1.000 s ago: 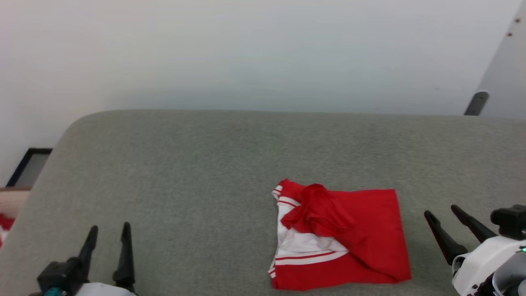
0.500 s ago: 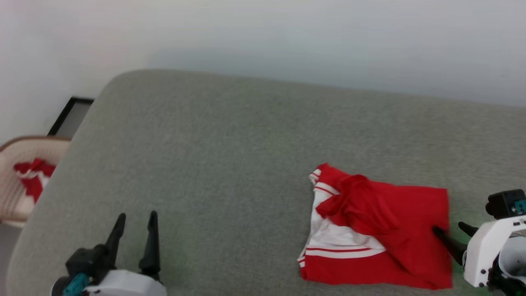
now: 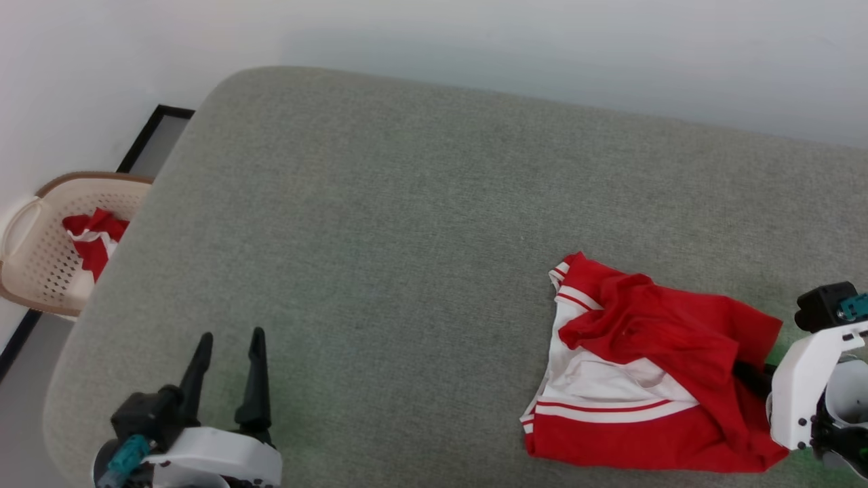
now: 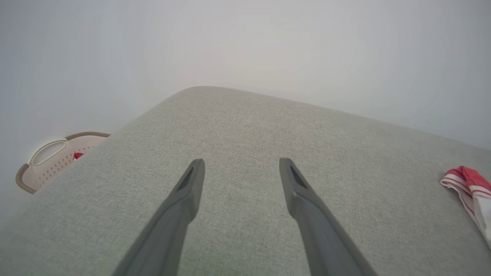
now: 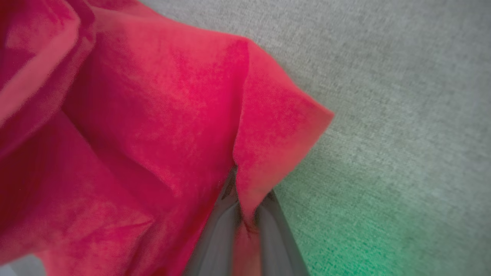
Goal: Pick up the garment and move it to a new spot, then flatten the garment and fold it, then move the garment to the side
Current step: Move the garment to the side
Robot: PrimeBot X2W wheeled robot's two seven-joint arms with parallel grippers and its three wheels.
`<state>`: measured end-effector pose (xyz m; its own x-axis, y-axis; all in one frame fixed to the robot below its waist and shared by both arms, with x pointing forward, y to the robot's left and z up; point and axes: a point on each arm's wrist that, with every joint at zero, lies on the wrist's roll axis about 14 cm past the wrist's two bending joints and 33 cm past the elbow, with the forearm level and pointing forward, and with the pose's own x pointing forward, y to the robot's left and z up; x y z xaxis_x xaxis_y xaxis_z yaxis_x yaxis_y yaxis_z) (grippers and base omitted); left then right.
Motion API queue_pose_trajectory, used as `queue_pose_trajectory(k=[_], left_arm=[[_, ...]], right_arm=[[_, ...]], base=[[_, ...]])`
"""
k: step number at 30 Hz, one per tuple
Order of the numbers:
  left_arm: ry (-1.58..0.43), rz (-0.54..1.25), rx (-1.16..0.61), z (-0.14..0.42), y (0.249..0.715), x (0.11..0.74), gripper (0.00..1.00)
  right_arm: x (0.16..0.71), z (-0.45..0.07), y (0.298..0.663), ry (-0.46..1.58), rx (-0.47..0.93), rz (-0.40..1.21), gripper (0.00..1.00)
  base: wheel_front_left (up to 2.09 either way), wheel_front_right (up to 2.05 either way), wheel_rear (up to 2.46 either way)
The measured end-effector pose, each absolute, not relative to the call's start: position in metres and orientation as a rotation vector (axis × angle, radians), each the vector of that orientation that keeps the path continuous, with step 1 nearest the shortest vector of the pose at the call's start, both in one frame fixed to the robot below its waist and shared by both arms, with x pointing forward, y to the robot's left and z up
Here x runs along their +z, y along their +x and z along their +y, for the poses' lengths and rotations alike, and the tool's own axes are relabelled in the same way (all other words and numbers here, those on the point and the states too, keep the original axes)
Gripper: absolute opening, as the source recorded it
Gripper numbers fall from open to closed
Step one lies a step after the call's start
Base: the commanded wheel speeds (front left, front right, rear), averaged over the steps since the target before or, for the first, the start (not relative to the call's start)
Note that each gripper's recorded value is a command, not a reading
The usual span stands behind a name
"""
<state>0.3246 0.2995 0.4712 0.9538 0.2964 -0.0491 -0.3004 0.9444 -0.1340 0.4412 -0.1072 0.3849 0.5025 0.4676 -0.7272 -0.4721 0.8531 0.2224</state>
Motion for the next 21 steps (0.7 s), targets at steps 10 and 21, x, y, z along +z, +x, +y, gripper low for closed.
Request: queue_pose_trajectory(k=[10, 21], left_arm=[[-0.126, 0.0, 0.243, 0.287, 0.347, 0.48, 1.0], [-0.099, -0.036, 0.087, 0.25, 0.394, 0.492, 1.0]], right_arm=[[0.414, -0.128, 0.458, -0.079, 0.555, 0.766, 0.0], [0.465, -0.189, 0.478, -0.204, 0.448, 0.614, 0.0]], base=[[0.0, 0.0, 0.0], [0.0, 0.0, 0.0]])
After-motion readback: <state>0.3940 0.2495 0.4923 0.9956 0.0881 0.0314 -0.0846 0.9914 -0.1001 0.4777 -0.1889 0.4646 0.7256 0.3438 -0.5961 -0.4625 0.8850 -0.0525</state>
